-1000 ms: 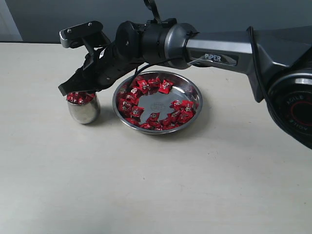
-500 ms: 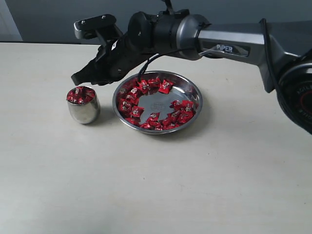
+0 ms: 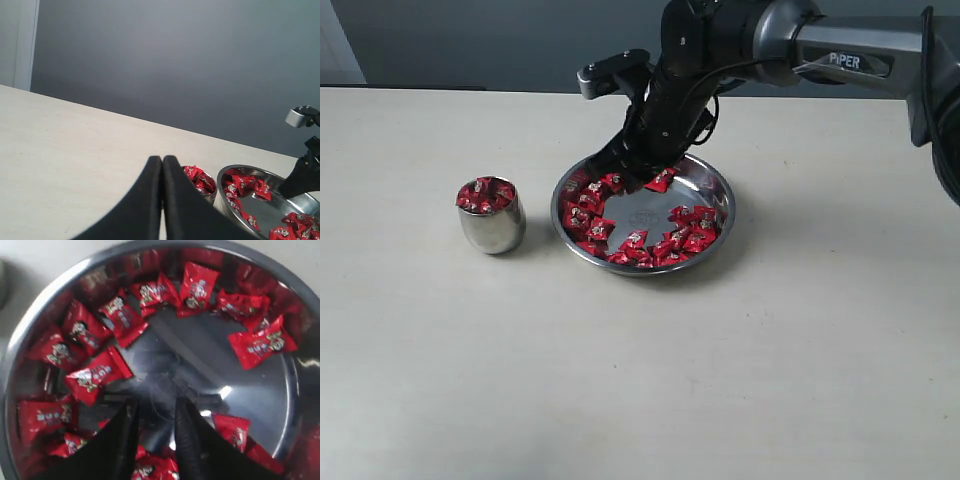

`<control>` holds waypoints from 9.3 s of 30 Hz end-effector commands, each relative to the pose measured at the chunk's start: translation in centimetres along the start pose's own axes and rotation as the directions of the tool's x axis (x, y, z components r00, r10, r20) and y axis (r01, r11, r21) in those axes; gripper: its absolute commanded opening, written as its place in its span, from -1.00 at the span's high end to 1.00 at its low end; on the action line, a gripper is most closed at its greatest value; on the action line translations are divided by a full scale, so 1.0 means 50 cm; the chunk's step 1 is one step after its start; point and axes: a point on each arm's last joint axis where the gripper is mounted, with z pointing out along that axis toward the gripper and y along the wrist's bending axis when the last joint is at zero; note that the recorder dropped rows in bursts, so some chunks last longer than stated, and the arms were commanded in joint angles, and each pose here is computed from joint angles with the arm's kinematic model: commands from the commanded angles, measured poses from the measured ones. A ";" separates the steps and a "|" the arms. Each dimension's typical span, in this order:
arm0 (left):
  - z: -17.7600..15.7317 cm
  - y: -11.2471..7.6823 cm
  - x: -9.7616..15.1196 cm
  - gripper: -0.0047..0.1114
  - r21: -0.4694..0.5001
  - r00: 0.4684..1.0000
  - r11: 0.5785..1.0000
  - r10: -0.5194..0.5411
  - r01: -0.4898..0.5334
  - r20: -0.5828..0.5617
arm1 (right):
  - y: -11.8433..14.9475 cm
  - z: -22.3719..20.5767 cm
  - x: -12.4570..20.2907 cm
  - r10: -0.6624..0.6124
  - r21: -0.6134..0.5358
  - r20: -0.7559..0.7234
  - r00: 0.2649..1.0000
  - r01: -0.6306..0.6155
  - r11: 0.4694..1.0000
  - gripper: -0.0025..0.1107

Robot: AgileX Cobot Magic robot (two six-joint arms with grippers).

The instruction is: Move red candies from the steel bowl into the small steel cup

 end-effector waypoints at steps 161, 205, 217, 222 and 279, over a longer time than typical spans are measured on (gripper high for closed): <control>0.000 0.001 0.001 0.91 0.000 1.000 1.000 -0.011 0.011 0.006 | 0.016 0.121 0.013 0.135 -0.202 0.018 0.991 -0.128 0.971 0.07; 0.000 0.001 0.001 0.91 0.000 1.000 1.000 -0.009 0.009 0.006 | 0.023 -0.010 -0.028 0.103 -0.186 0.155 0.983 -0.073 0.980 0.74; 0.000 0.001 0.001 0.91 0.000 1.000 1.000 -0.009 0.009 0.006 | 0.017 0.058 0.002 0.045 -0.172 0.035 0.998 -0.038 0.984 0.15; 0.000 0.001 0.001 0.91 0.000 1.000 1.000 -0.009 0.009 0.006 | 0.015 0.081 0.007 0.051 -0.170 0.025 0.998 -0.047 0.984 0.33; 0.000 0.001 0.001 0.91 0.000 1.000 1.000 -0.009 0.009 0.006 | 0.037 0.063 -0.005 0.010 -0.147 0.069 0.998 0.000 0.989 0.73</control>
